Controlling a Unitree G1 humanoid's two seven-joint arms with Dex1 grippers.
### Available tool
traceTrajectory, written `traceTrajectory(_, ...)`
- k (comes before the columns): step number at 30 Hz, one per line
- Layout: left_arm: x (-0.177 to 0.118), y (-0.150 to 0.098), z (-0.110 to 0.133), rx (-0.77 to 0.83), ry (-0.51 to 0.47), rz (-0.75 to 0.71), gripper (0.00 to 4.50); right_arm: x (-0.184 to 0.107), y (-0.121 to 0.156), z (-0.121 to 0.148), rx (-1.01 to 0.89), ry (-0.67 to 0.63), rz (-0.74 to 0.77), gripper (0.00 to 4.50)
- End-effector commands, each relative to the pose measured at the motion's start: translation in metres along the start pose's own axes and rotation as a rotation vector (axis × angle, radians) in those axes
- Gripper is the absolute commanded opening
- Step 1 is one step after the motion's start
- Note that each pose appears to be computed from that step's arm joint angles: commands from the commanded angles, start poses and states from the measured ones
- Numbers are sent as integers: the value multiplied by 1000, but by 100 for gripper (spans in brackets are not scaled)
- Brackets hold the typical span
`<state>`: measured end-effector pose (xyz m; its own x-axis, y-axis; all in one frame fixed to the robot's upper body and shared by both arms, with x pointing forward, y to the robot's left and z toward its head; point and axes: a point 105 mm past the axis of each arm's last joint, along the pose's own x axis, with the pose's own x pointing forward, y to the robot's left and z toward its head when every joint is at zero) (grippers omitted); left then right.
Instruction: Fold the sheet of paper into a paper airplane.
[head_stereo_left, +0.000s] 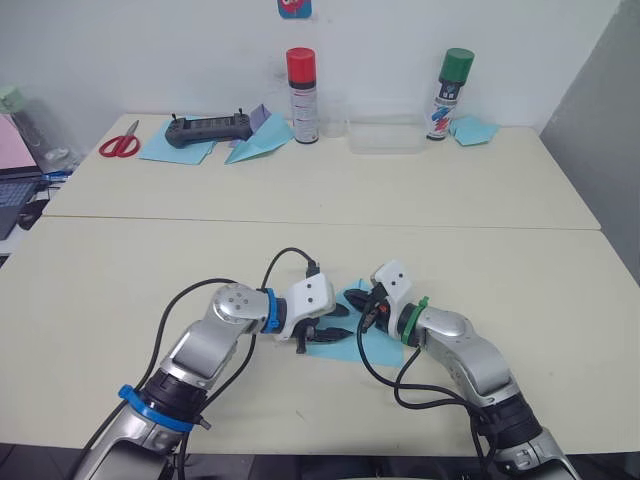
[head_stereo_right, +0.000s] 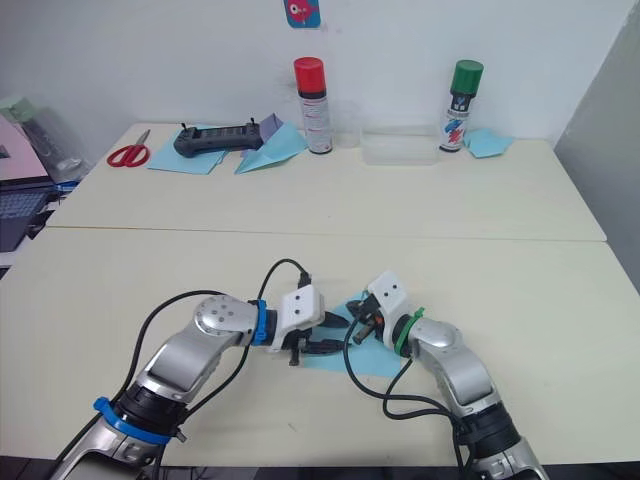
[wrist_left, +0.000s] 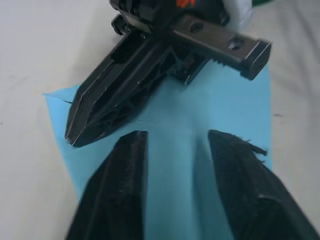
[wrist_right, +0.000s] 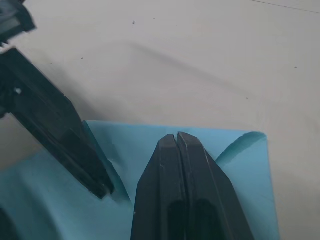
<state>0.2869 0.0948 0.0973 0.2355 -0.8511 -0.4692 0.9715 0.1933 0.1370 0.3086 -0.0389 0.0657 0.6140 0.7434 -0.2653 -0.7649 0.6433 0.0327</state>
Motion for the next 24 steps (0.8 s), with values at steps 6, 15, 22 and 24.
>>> traceTrajectory(6, -52, 45, -6, -109, -57, 216, 373, -4, -5, -17, 24, 55, -31, 0)
traceTrajectory(15, -8, 31, -7, -44, -64, 190, 260, -9, -7, -13, 26, 43, -31, 0)
traceTrajectory(22, 1, 22, -4, -70, -92, 149, 38, -11, -7, -13, 26, 47, -35, 0)
traceTrajectory(24, 2, 18, -3, -69, -96, 134, 3, -12, -7, -13, 27, 48, -36, 0)
